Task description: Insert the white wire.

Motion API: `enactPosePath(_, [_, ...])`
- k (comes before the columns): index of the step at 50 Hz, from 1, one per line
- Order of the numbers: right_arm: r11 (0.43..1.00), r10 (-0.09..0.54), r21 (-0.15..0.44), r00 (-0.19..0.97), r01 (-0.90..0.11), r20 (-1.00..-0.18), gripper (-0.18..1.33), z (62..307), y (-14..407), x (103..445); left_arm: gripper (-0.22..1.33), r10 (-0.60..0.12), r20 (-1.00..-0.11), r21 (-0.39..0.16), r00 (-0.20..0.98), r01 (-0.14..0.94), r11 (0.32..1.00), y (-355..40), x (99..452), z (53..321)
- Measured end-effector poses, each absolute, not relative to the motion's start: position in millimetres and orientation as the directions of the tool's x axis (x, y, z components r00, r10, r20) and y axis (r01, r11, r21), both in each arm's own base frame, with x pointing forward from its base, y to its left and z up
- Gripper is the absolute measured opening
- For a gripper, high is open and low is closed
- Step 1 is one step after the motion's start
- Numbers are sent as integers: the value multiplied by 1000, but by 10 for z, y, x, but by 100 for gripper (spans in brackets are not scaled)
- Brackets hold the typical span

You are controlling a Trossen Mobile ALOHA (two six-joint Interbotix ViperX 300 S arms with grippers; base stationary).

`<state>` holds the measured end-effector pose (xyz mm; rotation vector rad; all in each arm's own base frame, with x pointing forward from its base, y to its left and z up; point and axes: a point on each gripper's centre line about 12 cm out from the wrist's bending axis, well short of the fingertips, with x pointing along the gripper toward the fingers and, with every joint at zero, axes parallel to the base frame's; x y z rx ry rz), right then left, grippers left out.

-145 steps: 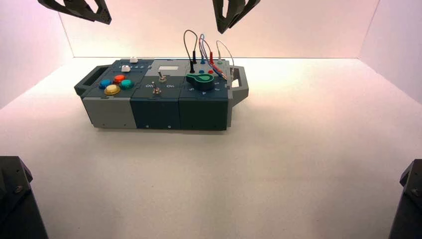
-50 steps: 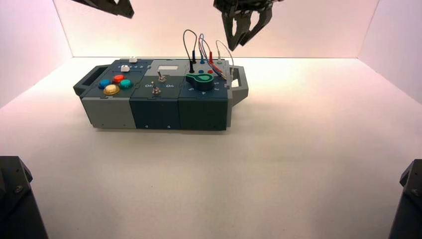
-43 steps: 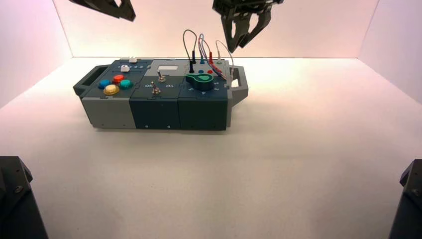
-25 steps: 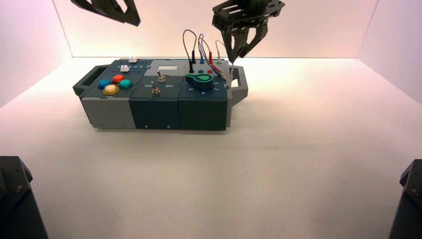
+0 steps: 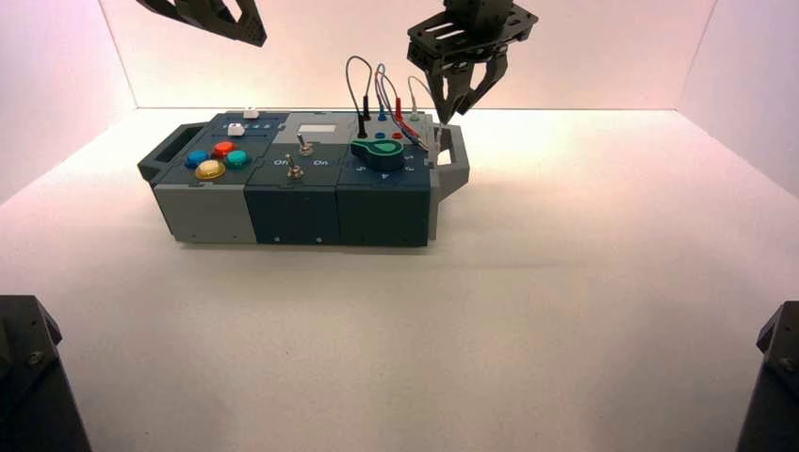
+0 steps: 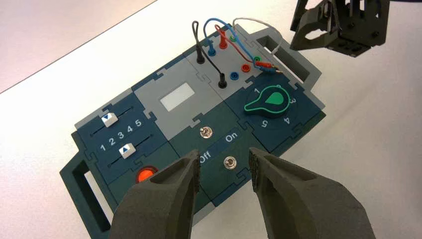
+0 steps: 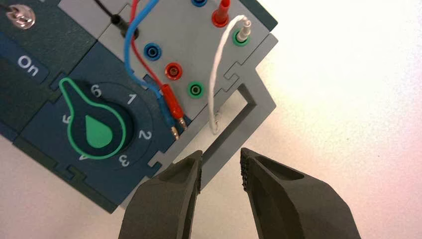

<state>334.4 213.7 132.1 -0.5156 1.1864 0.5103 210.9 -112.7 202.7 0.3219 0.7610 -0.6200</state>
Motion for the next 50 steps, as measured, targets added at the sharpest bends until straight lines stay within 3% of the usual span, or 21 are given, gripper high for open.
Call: enactPosePath(50, [773,84,-108,270,-625,-959,85,1100,2243,3516,103,-396,-729,63,559,630,774,-1120,2115,1990])
